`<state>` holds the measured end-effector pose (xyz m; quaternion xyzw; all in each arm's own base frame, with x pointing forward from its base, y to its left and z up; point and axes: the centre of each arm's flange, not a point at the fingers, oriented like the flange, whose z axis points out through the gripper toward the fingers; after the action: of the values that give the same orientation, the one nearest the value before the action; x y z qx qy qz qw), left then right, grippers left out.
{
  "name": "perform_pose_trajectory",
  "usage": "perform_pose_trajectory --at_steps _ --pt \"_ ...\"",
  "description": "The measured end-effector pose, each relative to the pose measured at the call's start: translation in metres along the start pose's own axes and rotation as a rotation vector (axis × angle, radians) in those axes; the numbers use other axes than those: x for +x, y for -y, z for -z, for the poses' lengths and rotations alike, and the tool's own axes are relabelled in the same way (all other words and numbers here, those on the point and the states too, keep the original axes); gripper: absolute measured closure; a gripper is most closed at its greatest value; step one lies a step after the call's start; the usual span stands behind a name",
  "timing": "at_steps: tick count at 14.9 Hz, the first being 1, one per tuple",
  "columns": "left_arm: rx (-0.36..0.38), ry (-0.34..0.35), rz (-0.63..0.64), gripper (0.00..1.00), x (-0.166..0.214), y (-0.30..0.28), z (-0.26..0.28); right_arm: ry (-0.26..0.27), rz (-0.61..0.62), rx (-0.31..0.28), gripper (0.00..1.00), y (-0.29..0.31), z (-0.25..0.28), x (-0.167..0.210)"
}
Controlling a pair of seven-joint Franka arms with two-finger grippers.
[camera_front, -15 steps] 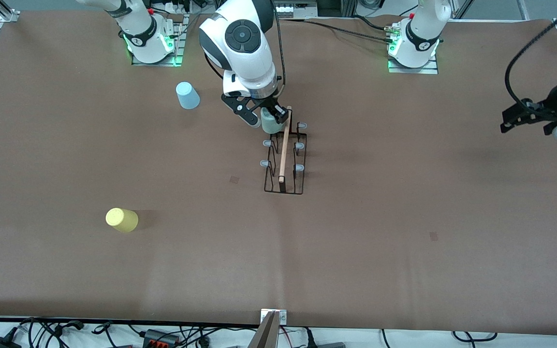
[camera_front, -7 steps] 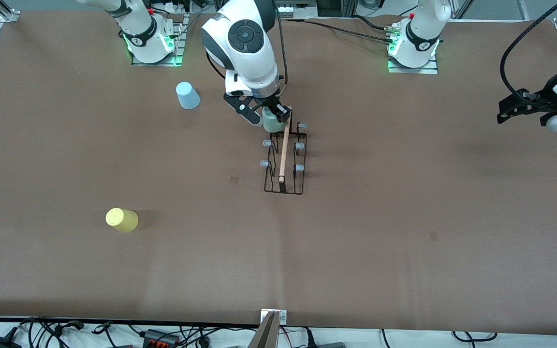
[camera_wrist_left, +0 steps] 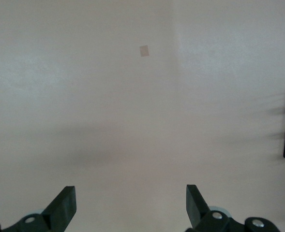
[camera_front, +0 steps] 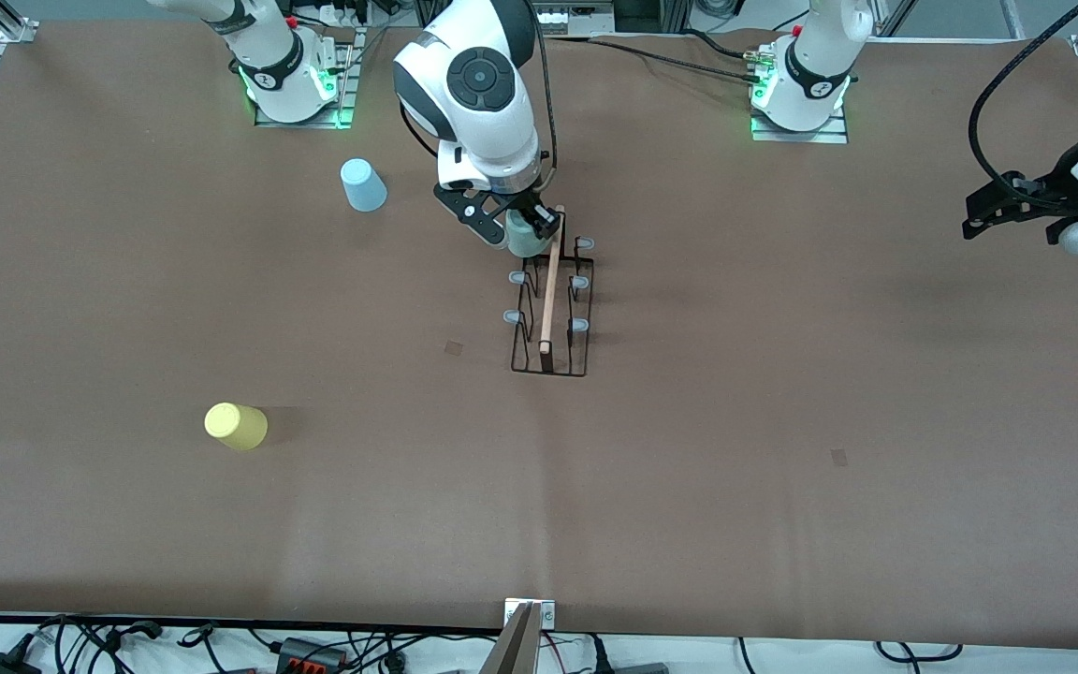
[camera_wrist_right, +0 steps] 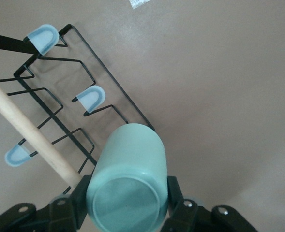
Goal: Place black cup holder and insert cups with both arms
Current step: 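Lower the teal cup onto a rack peg and open the right gripper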
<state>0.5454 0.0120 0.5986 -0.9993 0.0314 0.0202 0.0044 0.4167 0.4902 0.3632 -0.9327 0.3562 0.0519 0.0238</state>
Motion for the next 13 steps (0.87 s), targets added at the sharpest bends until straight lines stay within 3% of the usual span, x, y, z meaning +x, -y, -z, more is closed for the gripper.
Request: perform_pose_trajectory --at_steps 6,11,13 --pt "0.000 0.003 0.000 0.00 0.001 0.000 -0.001 -0.005 0.008 -0.014 0.34 -0.003 -0.006 -0.003" --pt "-0.001 0.008 0.000 0.00 0.003 0.000 -0.005 -0.008 0.004 -0.009 0.00 -0.003 -0.004 0.001" --pt "-0.001 0.008 0.000 0.00 0.003 0.000 -0.005 -0.012 0.002 0.001 0.00 -0.001 0.002 0.011"
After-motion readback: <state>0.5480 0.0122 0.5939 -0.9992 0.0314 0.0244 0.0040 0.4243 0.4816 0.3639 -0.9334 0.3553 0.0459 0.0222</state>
